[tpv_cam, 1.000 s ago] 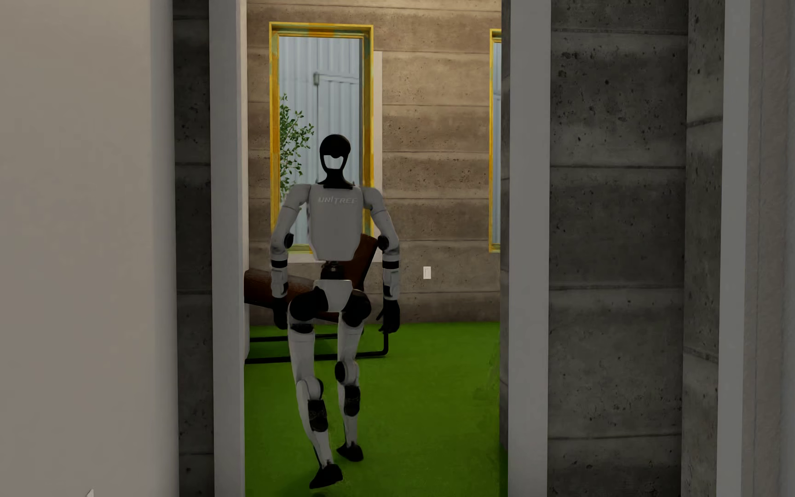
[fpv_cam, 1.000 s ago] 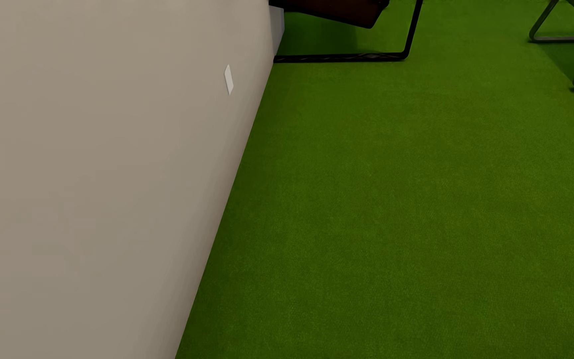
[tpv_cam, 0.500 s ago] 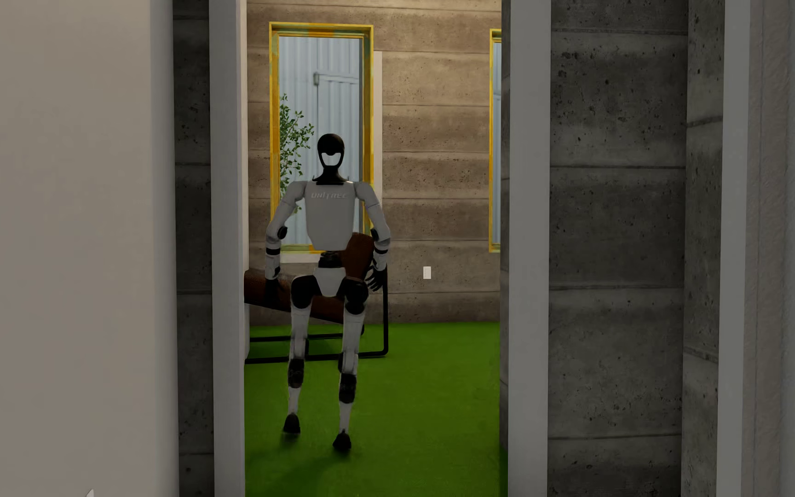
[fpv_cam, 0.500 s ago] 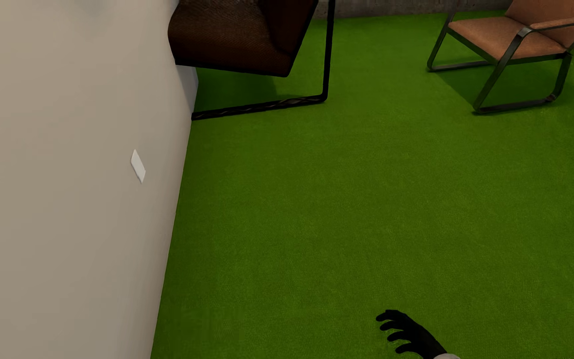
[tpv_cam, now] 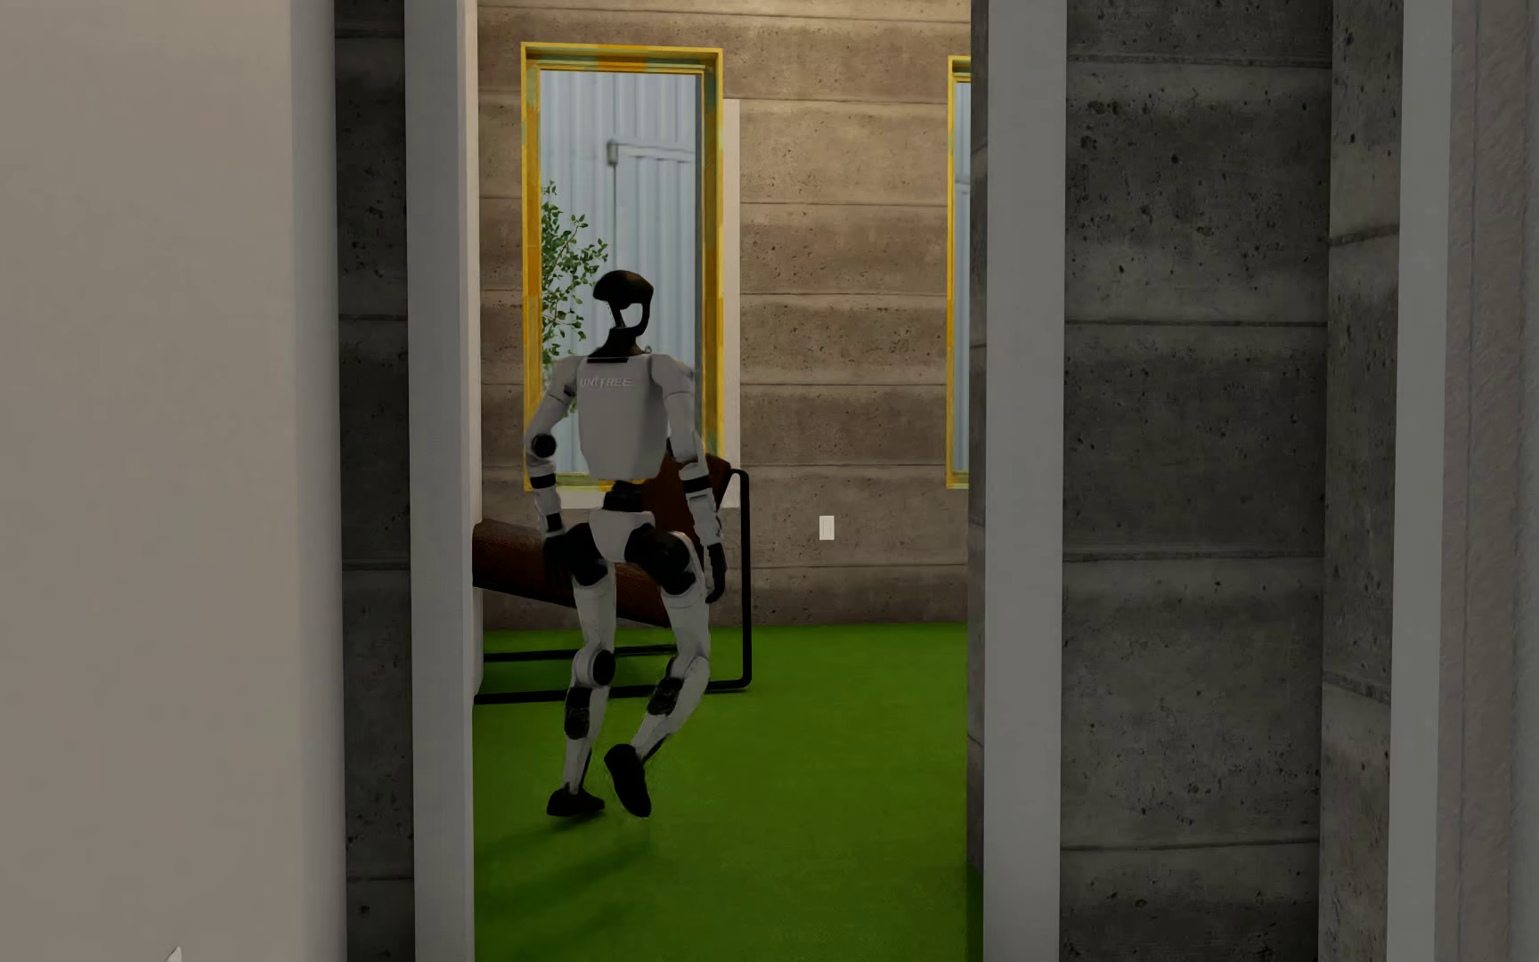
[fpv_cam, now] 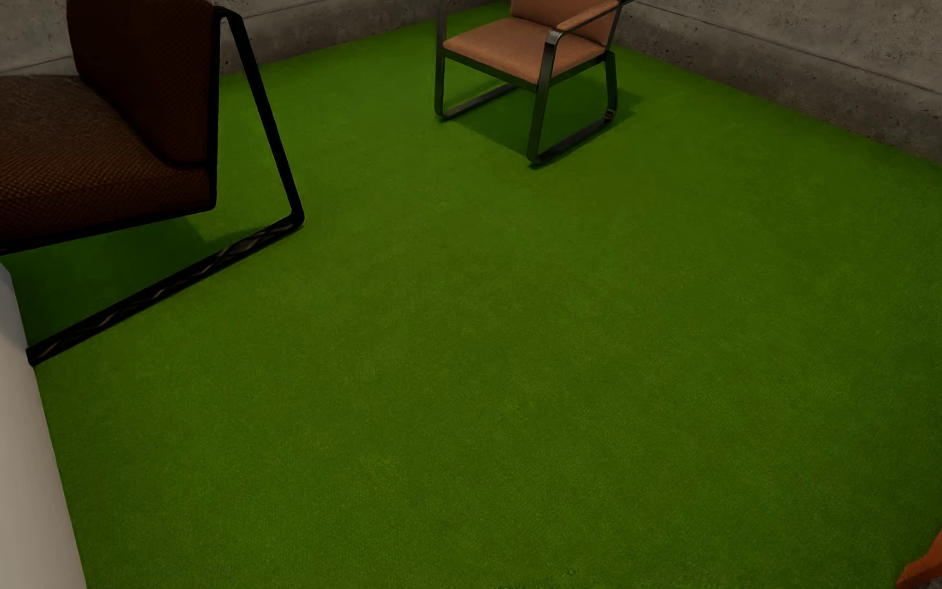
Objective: Avoid the corner
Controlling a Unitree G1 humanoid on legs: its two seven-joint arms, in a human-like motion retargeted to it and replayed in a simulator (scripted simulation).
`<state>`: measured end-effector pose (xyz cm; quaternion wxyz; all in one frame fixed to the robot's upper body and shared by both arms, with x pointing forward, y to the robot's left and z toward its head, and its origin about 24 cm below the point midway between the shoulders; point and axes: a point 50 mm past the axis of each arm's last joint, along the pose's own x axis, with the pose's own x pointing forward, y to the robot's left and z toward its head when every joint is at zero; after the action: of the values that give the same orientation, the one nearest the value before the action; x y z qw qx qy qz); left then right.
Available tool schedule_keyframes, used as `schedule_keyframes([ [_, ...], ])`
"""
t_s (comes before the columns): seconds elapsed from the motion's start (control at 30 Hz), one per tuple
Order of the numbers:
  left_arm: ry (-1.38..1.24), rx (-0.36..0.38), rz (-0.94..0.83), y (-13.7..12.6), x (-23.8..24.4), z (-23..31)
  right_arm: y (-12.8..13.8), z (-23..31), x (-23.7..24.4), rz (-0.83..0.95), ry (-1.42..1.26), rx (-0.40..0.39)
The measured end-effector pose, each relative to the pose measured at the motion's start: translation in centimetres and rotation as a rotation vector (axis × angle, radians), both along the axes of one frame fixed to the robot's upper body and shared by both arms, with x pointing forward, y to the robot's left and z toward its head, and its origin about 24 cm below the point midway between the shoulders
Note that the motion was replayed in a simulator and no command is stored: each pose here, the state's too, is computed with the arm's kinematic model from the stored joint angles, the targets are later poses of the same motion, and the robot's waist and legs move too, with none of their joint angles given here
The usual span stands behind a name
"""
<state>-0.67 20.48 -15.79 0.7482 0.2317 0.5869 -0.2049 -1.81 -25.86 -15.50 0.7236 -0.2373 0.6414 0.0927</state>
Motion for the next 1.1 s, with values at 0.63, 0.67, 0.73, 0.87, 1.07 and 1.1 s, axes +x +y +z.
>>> schedule_keyframes([
  [0.63, -0.218, 0.106, 0.112, 4.6, 7.7, 1.6, -0.3, -0.2, 2.6, 0.031, -0.039, -0.014],
  [0.67, -0.215, 0.073, 0.121, 3.4, 7.3, 1.3, -0.7, -0.1, 2.4, 0.035, -0.024, -0.027],
  [0.73, -0.208, 0.012, 0.090, 1.3, 6.5, 1.1, -0.9, 0.1, 3.1, 0.028, -0.054, -0.029],
  [0.87, -0.250, -0.014, 0.040, 0.7, 7.6, 1.6, 0.0, 1.2, 8.0, 0.050, -0.248, 0.019],
  [1.07, -0.281, 0.041, 0.028, 2.8, 8.8, 2.3, 0.0, 2.7, 12.9, 0.076, -0.400, 0.024],
  [1.1, -0.274, 0.048, 0.032, 3.0, 8.5, 2.3, -0.1, 2.8, 13.1, 0.078, -0.406, 0.023],
])
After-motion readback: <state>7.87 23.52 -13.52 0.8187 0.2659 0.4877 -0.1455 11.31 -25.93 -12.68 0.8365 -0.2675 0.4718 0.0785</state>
